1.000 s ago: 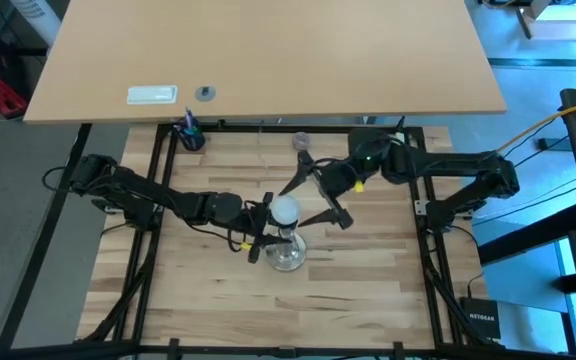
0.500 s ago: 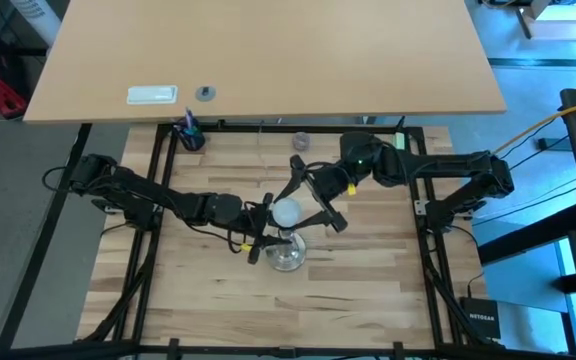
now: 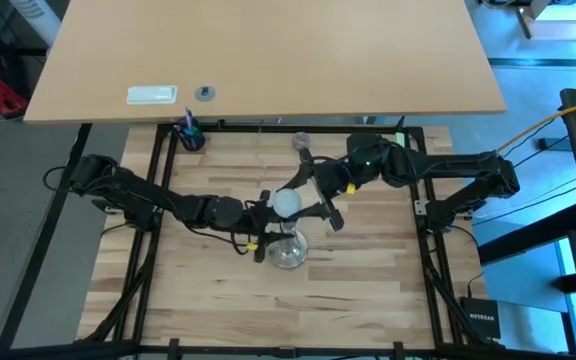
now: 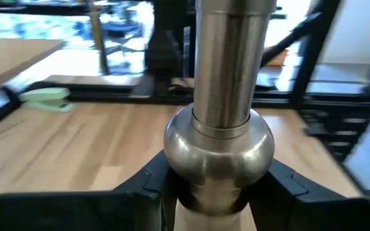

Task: Screw lightbulb
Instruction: Insert the lightbulb into the silver lamp

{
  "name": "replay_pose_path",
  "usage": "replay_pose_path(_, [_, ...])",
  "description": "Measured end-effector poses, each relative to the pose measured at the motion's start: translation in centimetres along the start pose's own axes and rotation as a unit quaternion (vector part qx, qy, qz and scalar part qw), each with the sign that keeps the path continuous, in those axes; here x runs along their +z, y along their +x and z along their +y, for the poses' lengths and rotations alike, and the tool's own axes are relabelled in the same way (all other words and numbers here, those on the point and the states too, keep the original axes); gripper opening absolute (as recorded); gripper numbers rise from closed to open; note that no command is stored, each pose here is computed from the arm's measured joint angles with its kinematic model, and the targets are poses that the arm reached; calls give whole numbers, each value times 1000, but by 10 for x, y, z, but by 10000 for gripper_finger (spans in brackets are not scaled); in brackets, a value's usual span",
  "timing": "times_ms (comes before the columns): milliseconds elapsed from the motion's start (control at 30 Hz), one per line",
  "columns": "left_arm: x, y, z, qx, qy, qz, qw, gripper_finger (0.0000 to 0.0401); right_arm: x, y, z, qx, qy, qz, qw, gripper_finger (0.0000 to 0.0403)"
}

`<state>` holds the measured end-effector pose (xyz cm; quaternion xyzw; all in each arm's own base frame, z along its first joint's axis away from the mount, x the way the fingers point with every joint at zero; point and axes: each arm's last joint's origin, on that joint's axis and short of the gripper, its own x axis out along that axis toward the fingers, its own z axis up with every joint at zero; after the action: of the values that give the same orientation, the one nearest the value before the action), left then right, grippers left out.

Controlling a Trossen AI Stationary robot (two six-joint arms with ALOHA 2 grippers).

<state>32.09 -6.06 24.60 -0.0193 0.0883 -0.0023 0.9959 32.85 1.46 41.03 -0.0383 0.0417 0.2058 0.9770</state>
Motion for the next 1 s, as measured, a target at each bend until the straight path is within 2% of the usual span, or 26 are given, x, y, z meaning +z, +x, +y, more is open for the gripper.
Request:
replay_pose_path(233, [14,1,-4,138,17,9,990,124,4,-2,12,-145,-11,26,989,247])
replay_pose_path(533, [20,-1,-6,222,-2,-14,975,124,3,7,27,-311,15,30,950,247])
replay_pose_path(667, [20,-2,-6,239,-4,-16,971,124,-2,15,35,-372,33,30,927,247])
replay_pose_path(800, [22,-2,-7,242,-2,-16,970,124,-5,20,36,-389,54,26,919,247])
replay_pose_path(933, [21,-2,-10,242,5,-12,970,124,-6,21,38,-376,53,25,925,247])
replay_pose_path(1000, [20,-3,-10,241,4,-9,971,124,-3,17,39,-367,51,22,929,265])
